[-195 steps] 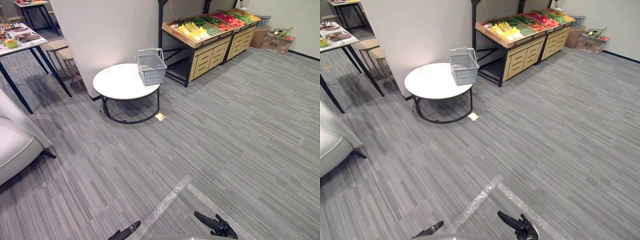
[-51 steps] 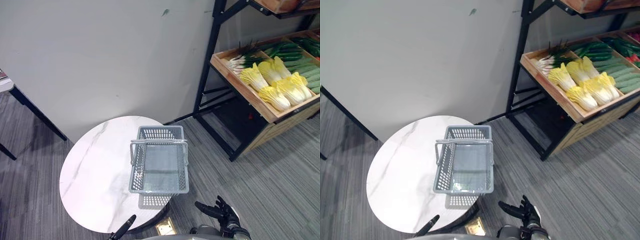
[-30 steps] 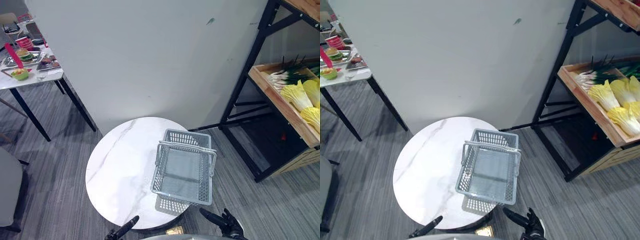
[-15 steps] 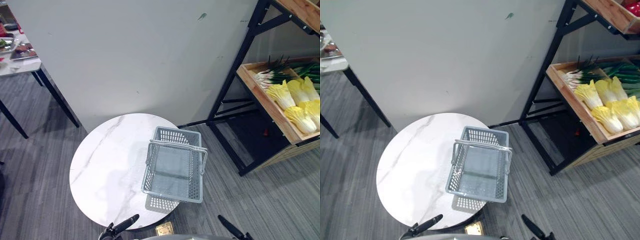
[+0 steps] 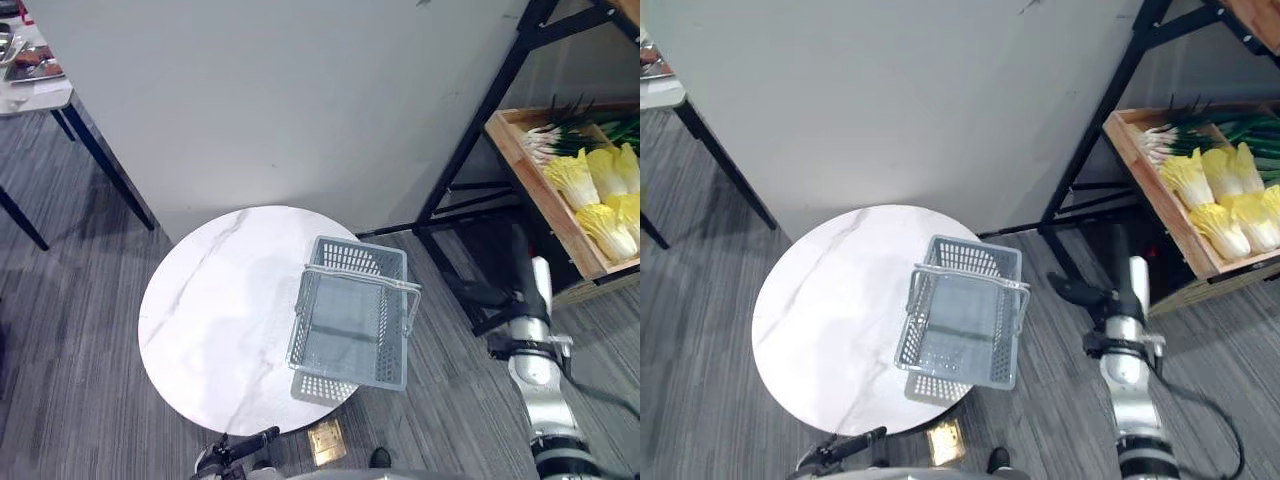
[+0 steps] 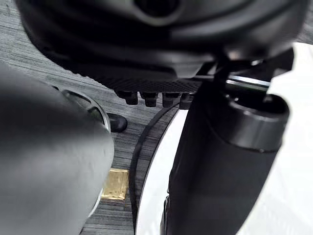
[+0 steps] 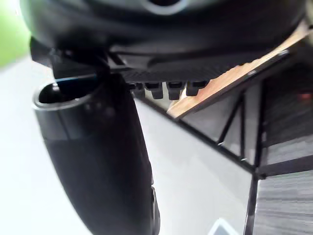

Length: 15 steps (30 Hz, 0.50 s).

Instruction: Pick vegetable in the basket

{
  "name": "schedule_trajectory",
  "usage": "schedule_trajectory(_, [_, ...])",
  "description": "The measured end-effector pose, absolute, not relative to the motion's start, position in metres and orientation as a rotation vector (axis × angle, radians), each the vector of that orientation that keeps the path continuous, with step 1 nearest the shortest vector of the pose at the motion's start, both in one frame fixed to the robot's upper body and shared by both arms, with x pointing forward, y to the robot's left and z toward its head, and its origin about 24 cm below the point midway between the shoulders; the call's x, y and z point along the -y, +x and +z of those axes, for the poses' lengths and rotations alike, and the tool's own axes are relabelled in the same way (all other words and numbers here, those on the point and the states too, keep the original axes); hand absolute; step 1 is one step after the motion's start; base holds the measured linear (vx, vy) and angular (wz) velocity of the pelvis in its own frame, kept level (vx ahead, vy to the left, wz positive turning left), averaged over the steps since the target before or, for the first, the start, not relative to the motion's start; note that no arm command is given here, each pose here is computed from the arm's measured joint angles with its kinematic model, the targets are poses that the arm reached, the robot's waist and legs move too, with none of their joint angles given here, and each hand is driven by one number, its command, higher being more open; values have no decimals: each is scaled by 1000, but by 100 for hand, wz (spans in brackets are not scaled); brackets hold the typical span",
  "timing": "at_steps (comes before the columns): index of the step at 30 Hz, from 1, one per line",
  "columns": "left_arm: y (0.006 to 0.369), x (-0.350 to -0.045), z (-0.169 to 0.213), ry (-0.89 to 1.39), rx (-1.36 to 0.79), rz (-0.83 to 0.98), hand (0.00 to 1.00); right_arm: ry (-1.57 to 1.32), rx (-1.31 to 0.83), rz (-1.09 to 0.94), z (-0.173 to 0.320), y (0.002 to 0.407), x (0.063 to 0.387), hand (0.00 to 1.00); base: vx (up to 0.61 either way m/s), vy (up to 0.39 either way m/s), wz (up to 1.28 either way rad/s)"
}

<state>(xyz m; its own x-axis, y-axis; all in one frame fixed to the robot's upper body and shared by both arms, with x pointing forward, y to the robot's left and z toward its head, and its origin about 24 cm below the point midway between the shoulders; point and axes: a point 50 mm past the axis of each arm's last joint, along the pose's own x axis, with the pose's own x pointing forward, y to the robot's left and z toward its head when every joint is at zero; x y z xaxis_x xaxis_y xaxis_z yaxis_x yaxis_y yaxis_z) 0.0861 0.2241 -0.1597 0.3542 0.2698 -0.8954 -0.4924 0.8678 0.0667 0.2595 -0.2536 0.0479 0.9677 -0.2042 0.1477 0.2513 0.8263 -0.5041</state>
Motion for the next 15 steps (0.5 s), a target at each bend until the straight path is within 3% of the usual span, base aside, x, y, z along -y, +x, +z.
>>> schedule_trajectory(6, [72,-236,-159,-200,-1130,528,100,-689,189,-50,81,280,242,100,-43,-12,3])
schedule_trajectory(15, [65,-238,-160,-185,-1143,512,100,-801,170,184,91,285,234,100,-57,-5,-2])
